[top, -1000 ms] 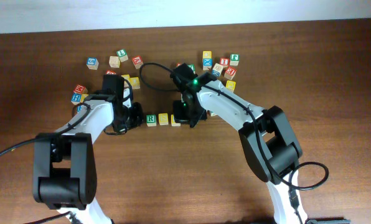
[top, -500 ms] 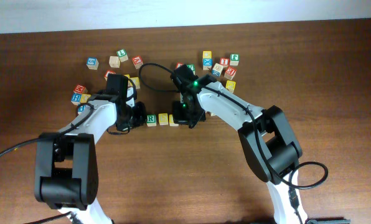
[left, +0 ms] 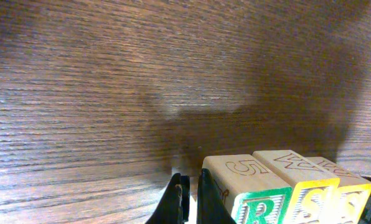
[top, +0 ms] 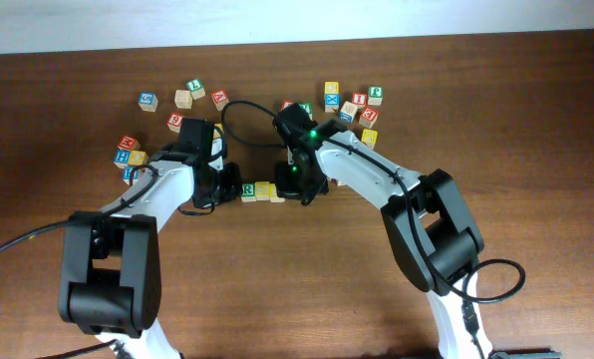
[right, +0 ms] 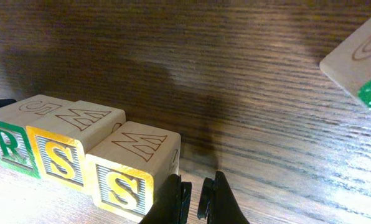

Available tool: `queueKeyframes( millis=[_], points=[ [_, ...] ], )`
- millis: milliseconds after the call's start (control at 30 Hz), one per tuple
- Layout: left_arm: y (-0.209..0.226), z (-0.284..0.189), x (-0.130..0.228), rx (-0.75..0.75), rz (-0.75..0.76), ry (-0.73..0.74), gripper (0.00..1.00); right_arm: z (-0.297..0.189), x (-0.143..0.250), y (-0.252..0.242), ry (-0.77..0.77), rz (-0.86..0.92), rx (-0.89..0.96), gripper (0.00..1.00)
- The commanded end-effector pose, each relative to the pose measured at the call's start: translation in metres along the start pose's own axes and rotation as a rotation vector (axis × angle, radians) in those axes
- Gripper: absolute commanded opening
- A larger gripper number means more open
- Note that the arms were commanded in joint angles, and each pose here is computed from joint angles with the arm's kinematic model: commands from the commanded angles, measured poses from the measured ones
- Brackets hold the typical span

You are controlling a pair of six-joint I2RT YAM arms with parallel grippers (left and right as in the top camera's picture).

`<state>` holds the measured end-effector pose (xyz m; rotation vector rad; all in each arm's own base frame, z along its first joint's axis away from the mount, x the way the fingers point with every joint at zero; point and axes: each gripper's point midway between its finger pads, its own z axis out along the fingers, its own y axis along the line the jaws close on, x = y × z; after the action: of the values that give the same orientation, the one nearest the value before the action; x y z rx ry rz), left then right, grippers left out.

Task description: Spell out RSS

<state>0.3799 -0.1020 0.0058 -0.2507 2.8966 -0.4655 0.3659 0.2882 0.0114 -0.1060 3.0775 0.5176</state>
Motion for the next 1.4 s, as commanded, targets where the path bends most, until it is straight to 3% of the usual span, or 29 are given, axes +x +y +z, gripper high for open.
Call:
queueKeyframes(
  millis=[0, 733, 1000, 1200, 1367],
  points=[
    [-0.002, 0.004, 0.003, 0.013, 0.007, 0.013, 0.00, 0.011, 0.005, 0.002, 0.018, -0.020, -0.003, 0.04],
    [-0.002, 0.003, 0.003, 0.010, 0.017, 0.017, 0.00, 0.011, 0.010, -0.001, 0.037, -0.025, 0.016, 0.04],
    [0.012, -0.004, 0.001, -0.084, 0.006, 0.020, 0.00, 0.007, 0.011, -0.012, 0.036, -0.016, 0.070, 0.04],
    [0.022, -0.030, -0.014, -0.097, -0.042, 0.020, 0.00, -0.024, 0.009, -0.023, 0.051, -0.001, 0.090, 0.04],
    [0.028, -0.068, -0.031, -0.096, 0.003, -0.040, 0.00, -0.051, 0.002, -0.015, 0.032, -0.072, 0.079, 0.04]
  ],
)
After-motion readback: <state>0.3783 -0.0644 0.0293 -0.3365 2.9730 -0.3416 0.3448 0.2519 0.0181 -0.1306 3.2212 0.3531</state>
